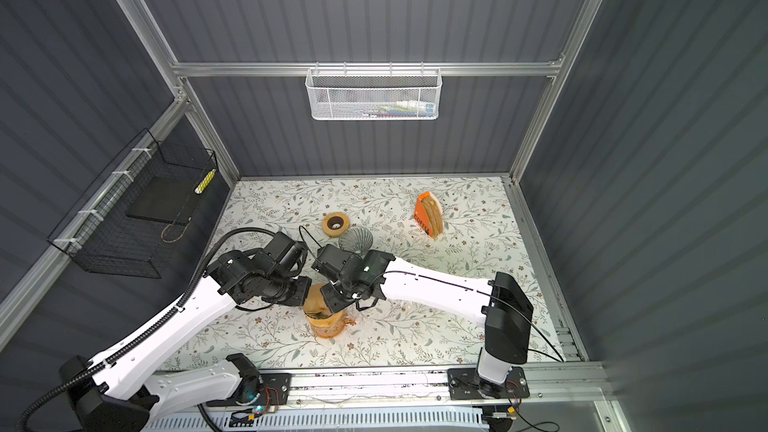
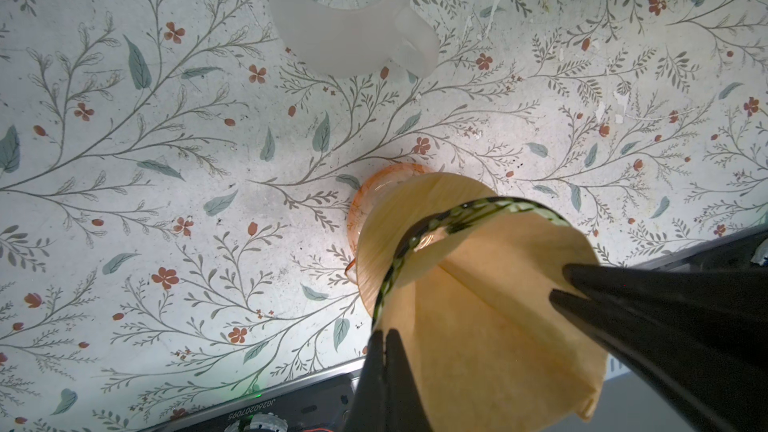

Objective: Place the coffee filter in the dripper
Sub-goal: 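Hold the tan filter rim with both grippers, pressing it into the green dripper, then release the filter and lift both grippers away from the dripper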

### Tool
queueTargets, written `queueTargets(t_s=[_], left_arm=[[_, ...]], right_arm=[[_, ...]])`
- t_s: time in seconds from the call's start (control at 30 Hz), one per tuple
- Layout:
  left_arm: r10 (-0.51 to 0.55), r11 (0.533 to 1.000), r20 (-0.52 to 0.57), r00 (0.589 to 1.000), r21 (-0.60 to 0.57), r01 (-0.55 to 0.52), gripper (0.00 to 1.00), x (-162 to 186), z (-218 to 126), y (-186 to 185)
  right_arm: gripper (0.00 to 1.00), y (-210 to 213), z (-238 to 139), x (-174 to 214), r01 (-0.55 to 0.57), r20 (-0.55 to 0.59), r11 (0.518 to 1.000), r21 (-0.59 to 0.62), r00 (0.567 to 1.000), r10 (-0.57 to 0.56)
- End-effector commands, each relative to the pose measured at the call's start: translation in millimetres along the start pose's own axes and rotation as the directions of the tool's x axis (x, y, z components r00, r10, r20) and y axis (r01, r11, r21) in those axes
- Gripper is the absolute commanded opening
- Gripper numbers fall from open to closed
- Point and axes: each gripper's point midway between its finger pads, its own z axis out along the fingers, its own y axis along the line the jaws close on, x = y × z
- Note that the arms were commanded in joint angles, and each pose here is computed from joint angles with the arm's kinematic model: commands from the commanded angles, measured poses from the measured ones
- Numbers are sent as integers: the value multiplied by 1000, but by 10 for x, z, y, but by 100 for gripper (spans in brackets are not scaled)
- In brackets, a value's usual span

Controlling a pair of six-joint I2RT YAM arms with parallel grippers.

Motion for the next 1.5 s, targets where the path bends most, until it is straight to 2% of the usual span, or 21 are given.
queueTargets(t_s=[0.0,0.67,1.1,1.47], left_arm=[[7,1000,-10,1000,5,-7,4,40,19,-3],[4,1000,-18,1000,4,-4,4,69,72,6],[5,1000,31,999,15,-6,4,-39,-67,-25],[0,999,86,996,40,-3,4,-156,-191,-84]], right_arm=[[14,-27,17,-20,6,-6,1000,16,1000,-6],[14,-45,78,-5,7,-18,1000,25,1000,-7],[14,0,-120,-122,8,29,1000,14,1000,-9],[18,-5,-260,-179,-1,72,1000,11,997,0]])
